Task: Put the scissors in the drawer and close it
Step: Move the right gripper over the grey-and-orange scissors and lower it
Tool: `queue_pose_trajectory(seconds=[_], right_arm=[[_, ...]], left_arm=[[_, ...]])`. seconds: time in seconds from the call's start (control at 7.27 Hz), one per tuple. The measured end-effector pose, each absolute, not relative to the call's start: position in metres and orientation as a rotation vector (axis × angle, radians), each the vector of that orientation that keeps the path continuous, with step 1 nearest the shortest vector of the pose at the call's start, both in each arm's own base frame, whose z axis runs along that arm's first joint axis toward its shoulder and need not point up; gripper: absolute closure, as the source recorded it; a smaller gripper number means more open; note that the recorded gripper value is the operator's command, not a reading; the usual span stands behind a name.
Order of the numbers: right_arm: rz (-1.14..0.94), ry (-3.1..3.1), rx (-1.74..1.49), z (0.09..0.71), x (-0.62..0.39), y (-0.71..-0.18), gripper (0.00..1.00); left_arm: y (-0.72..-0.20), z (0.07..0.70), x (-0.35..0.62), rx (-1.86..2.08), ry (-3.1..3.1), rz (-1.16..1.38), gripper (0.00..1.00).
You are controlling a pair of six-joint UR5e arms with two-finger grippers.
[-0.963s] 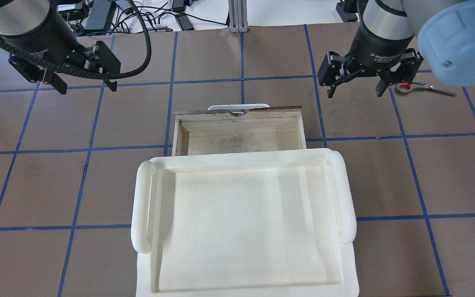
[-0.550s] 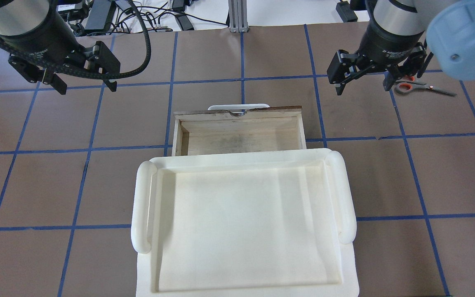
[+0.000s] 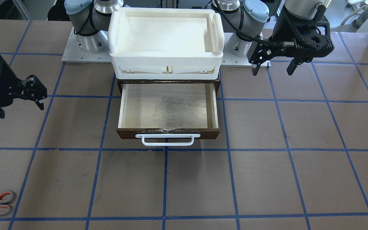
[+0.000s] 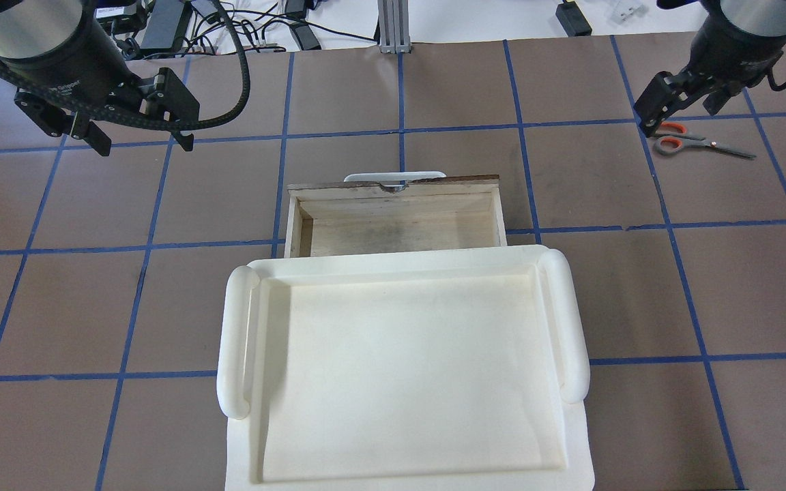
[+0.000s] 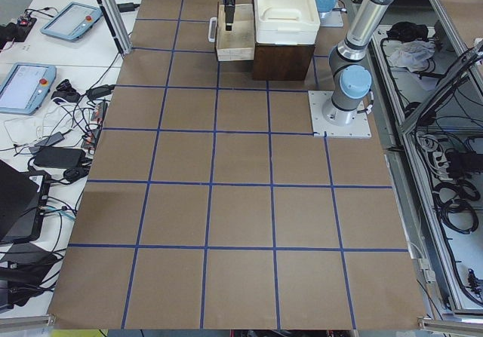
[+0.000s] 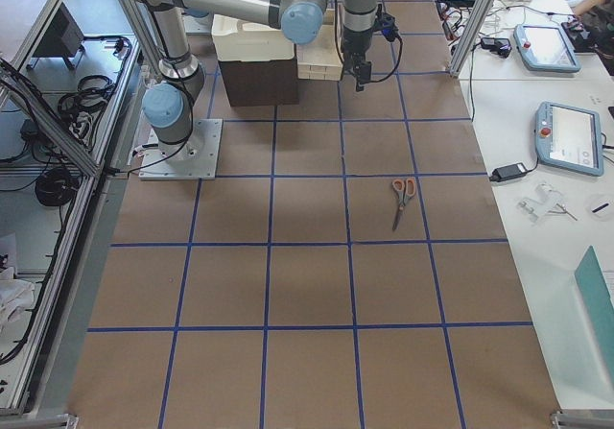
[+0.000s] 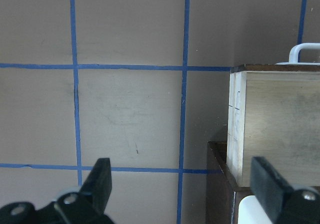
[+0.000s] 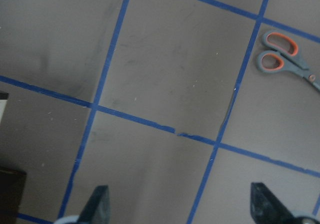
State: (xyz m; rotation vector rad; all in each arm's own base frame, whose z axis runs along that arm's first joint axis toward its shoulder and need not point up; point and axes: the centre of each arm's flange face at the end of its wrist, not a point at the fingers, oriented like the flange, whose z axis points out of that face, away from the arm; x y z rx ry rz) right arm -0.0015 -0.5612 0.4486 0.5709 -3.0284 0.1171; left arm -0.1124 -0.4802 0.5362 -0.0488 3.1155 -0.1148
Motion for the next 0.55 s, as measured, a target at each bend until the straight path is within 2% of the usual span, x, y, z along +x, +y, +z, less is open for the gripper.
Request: queue_pose_trajectory(seconds=[0.55], right_arm=[[0.199, -2.895, 1.071, 0.383, -0.098, -0.611, 0.00]], left_arm=[[-0.480, 0.536, -0.113, -0.048, 3.115, -0.115, 0.00]])
